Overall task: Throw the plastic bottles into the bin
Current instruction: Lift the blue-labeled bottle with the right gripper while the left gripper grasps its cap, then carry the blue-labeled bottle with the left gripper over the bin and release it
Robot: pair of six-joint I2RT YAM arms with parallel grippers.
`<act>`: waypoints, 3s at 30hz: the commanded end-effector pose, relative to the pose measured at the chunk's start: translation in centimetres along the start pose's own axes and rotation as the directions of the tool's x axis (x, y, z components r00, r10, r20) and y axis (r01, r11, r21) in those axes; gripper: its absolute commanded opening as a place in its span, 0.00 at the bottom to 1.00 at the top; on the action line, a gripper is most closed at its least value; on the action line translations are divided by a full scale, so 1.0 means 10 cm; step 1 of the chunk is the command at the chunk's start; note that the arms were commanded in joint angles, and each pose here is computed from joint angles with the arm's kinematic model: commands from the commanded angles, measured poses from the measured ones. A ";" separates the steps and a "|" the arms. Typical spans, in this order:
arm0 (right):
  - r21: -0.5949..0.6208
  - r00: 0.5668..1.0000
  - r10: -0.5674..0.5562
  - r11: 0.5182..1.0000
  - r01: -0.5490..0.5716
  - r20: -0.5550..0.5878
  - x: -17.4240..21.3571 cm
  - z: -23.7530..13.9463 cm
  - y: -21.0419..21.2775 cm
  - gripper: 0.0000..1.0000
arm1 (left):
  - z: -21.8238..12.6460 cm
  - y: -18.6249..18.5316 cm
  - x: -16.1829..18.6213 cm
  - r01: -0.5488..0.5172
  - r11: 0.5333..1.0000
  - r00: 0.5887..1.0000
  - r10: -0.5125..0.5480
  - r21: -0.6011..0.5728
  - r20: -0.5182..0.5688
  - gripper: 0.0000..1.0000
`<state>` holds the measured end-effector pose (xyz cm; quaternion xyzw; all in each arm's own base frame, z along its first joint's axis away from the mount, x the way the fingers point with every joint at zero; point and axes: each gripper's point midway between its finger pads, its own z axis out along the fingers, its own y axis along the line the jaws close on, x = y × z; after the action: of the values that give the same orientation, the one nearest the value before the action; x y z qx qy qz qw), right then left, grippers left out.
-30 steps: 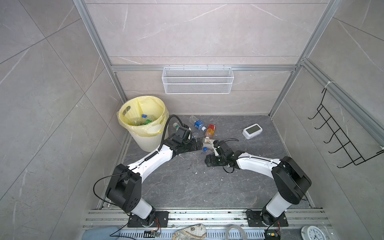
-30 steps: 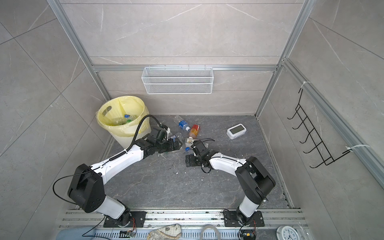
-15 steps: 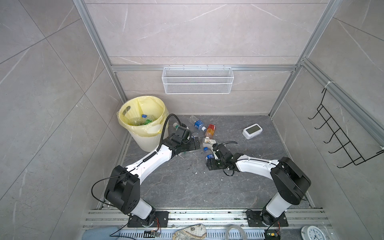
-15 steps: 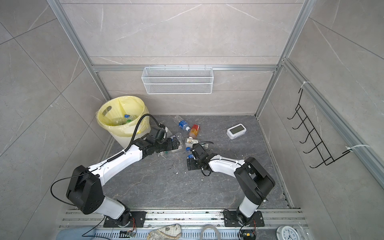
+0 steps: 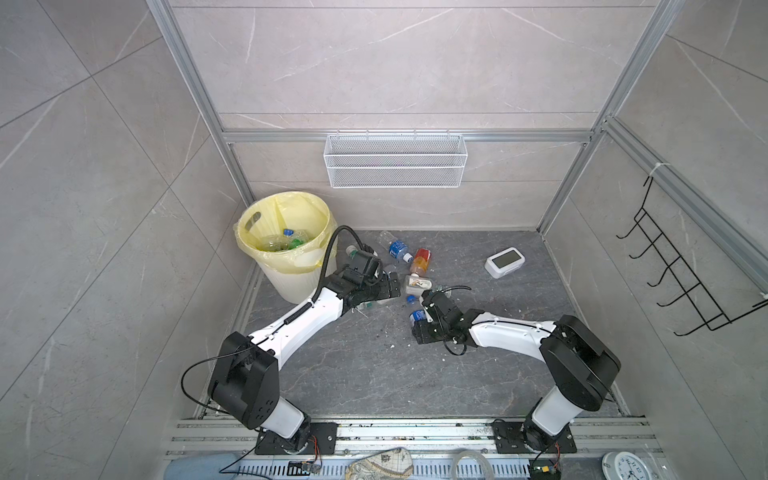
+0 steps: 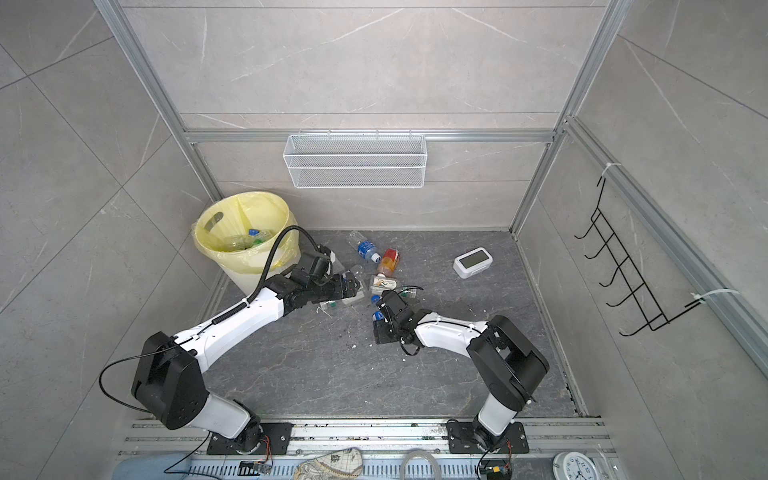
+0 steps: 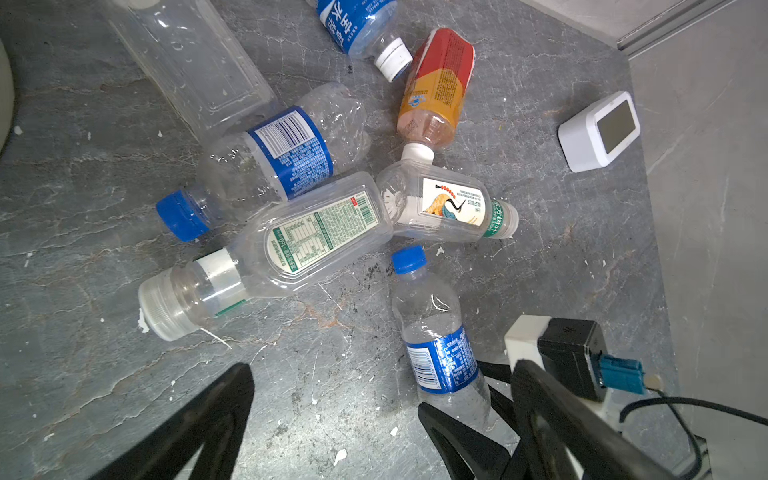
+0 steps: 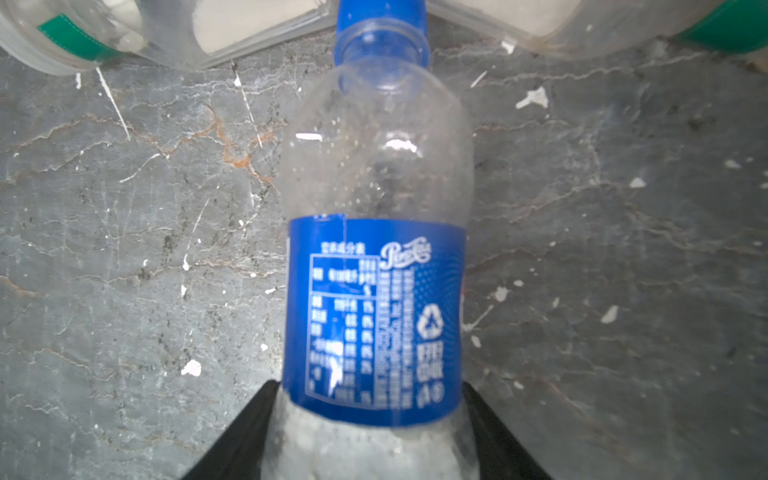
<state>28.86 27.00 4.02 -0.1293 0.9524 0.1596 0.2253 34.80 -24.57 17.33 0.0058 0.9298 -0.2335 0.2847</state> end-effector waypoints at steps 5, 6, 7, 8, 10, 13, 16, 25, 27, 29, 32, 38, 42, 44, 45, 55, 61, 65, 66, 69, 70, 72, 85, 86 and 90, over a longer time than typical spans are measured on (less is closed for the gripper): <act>-0.114 0.993 0.011 0.993 0.003 0.119 -0.33 -0.41 0.31 0.53 | -0.07 -0.23 -0.09 0.028 0.989 1.000 -0.028 0.145 -0.003 1.00; -0.130 0.990 0.015 0.992 0.003 0.137 -0.37 -0.46 0.33 0.53 | -0.06 -0.23 -0.09 0.043 0.987 0.999 -0.042 0.153 -0.010 1.00; -0.150 0.987 0.021 0.989 0.003 0.158 -0.42 -0.53 0.38 0.53 | -0.04 -0.22 -0.08 0.058 0.985 0.998 -0.055 0.164 -0.018 1.00; -0.164 0.984 0.024 0.986 0.006 0.177 -0.46 -0.58 0.40 0.52 | -0.02 -0.22 -0.08 0.067 0.982 0.998 -0.064 0.175 -0.027 1.00; -0.194 0.978 0.021 0.981 0.021 0.209 -0.53 -0.69 0.47 0.52 | -0.01 -0.25 -0.08 0.078 0.977 0.997 -0.073 0.201 -0.035 1.00; -0.242 0.968 0.018 0.969 0.044 0.250 -0.60 -0.82 0.56 0.52 | 0.00 -0.27 -0.08 0.099 0.969 0.995 -0.091 0.229 -0.044 1.00; -0.286 0.958 0.014 0.956 0.071 0.287 -0.64 -0.93 0.65 0.52 | 0.02 -0.28 -0.09 0.121 0.960 0.992 -0.111 0.252 -0.053 1.00; -0.360 0.941 -0.013 0.922 0.142 0.338 -0.61 -1.05 0.85 0.51 | 0.00 -0.31 -0.14 0.149 0.937 0.989 -0.142 0.316 -0.047 0.88; -0.366 0.940 -0.017 0.918 0.150 0.342 -0.59 -1.06 0.87 0.51 | 0.00 -0.32 -0.14 0.151 0.935 0.989 -0.143 0.322 -0.049 0.84; -0.378 0.937 -0.022 0.911 0.163 0.349 -0.58 -1.08 0.91 0.51 | 0.00 -0.32 -0.14 0.154 0.933 0.988 -0.147 0.326 -0.047 0.79; -0.384 0.934 -0.037 0.905 0.181 0.354 -0.57 -1.10 0.96 0.50 | -0.01 -0.32 -0.15 0.157 0.928 0.988 -0.152 0.337 -0.042 0.72; -0.379 0.934 -0.055 0.904 0.197 0.353 -0.55 -1.10 0.99 0.50 | -0.04 -0.31 -0.19 0.164 0.923 0.986 -0.166 0.349 -0.026 0.57; -0.380 0.936 -0.069 0.902 0.207 0.346 -0.53 -1.09 1.01 0.50 | -0.06 -0.32 -0.21 0.163 0.920 0.986 -0.168 0.357 -0.018 0.43; -0.378 0.936 -0.071 0.902 0.208 0.344 -0.52 -1.07 1.01 0.50 | -0.05 -0.31 -0.20 0.167 0.920 0.985 -0.171 0.355 -0.020 0.37; -0.378 0.936 -0.072 0.902 0.209 0.344 -0.52 -1.07 1.02 0.51 | -0.05 -0.30 -0.21 0.167 0.919 0.985 -0.171 0.356 -0.020 0.35; -0.371 0.939 -0.075 0.906 0.205 0.335 -0.51 -1.00 1.02 0.54 | -0.05 -0.31 -0.21 0.161 0.920 0.986 -0.165 0.358 -0.019 0.14; -0.369 0.939 -0.072 0.907 0.202 0.335 -0.51 -0.99 1.01 0.62 | -0.06 -0.31 -0.22 0.153 0.924 0.987 -0.158 0.352 -0.014 0.12; -0.366 0.934 -0.069 0.908 0.205 0.350 -0.52 -1.04 1.01 0.72 | -0.11 -0.29 -0.26 0.131 0.934 0.990 -0.142 0.333 0.010 0.11; -0.367 0.932 -0.069 0.906 0.208 0.356 -0.53 -1.07 1.01 0.74 | -0.14 -0.27 -0.28 0.122 0.939 0.991 -0.136 0.322 0.021 0.11; -0.372 0.928 -0.073 0.902 0.218 0.365 -0.54 -1.12 1.03 0.76 | -0.22 -0.21 -0.34 0.099 0.954 0.991 -0.121 0.284 0.063 0.11; -0.376 0.926 -0.076 0.899 0.223 0.369 -0.54 -1.14 1.03 0.78 | -0.26 -0.19 -0.36 0.089 0.958 0.990 -0.115 0.272 0.078 0.11; -0.377 0.924 -0.078 0.898 0.228 0.373 -0.54 -1.16 1.04 0.81 | -0.32 -0.17 -0.40 0.072 0.964 0.989 -0.102 0.254 0.106 0.10; -0.294 0.871 -0.127 0.910 0.293 0.475 -0.92 -1.56 1.10 0.99 | -1.35 0.15 -1.14 0.005 1.000 0.907 -0.017 0.031 0.420 0.10; -0.289 0.862 -0.130 0.908 0.302 0.491 -0.99 -1.61 1.14 0.99 | -1.46 0.18 -1.22 0.016 1.000 0.897 -0.020 0.013 0.442 0.10; -0.301 0.817 -0.133 0.887 0.351 0.561 -1.22 -1.86 1.37 0.99 | -1.98 0.29 -1.55 0.056 0.997 0.830 -0.016 -0.054 0.557 0.10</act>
<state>27.52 34.00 26.55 -0.2301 0.7954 0.3492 0.4386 38.37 -14.54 34.51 -0.0751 0.8355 -0.2464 0.4853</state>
